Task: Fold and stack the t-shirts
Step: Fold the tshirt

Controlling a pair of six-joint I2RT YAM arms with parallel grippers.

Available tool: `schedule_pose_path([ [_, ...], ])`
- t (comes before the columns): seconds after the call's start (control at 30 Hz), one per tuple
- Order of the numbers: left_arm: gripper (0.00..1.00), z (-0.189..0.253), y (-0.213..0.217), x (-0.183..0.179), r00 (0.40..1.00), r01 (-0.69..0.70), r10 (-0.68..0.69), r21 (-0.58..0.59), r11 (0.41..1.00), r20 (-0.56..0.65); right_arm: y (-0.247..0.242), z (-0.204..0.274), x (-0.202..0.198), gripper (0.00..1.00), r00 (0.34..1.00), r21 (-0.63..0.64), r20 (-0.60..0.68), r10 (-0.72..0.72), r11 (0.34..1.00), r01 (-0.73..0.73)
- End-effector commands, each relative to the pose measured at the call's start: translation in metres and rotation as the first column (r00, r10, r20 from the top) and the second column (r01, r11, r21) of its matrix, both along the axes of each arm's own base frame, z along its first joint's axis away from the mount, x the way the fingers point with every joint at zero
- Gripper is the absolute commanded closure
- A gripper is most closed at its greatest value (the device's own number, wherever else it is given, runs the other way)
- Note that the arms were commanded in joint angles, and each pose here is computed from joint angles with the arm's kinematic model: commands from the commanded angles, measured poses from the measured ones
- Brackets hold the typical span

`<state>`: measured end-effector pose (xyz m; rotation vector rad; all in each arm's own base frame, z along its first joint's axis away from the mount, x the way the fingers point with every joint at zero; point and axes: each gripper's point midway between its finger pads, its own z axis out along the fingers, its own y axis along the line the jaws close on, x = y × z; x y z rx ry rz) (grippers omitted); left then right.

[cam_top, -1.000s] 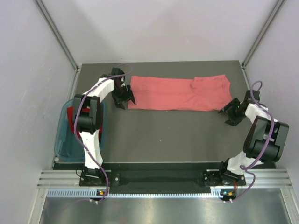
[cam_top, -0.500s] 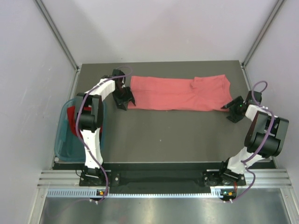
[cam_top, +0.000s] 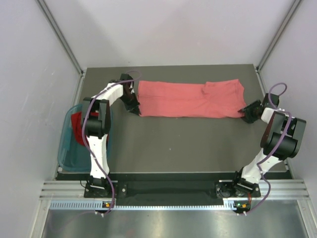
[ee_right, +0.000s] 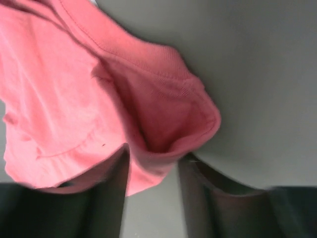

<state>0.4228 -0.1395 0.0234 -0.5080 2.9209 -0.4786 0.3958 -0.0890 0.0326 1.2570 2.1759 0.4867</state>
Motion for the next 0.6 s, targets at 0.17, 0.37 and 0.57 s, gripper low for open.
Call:
schedule_pose_path([
  [0.17, 1.0, -0.017, 0.005, -0.023, 0.997, 0.073, -0.069, 0.096, 0.993, -0.04, -0.024, -0.014, 0.017, 0.97, 0.998, -0.078, -0.055, -0.006, 0.997, 0.002],
  [0.37, 1.0, -0.013, -0.005, -0.067, 0.995, 0.092, -0.087, 0.134, 0.987, -0.045, -0.049, 0.006, 0.051, 0.98, 0.997, -0.186, -0.054, 0.05, 0.981, -0.059],
  [0.57, 1.0, -0.011, -0.044, -0.143, 0.993, 0.117, -0.11, 0.145, 0.982, -0.051, -0.054, 0.026, 0.097, 0.97, 0.985, -0.26, -0.019, 0.171, 0.95, -0.17],
])
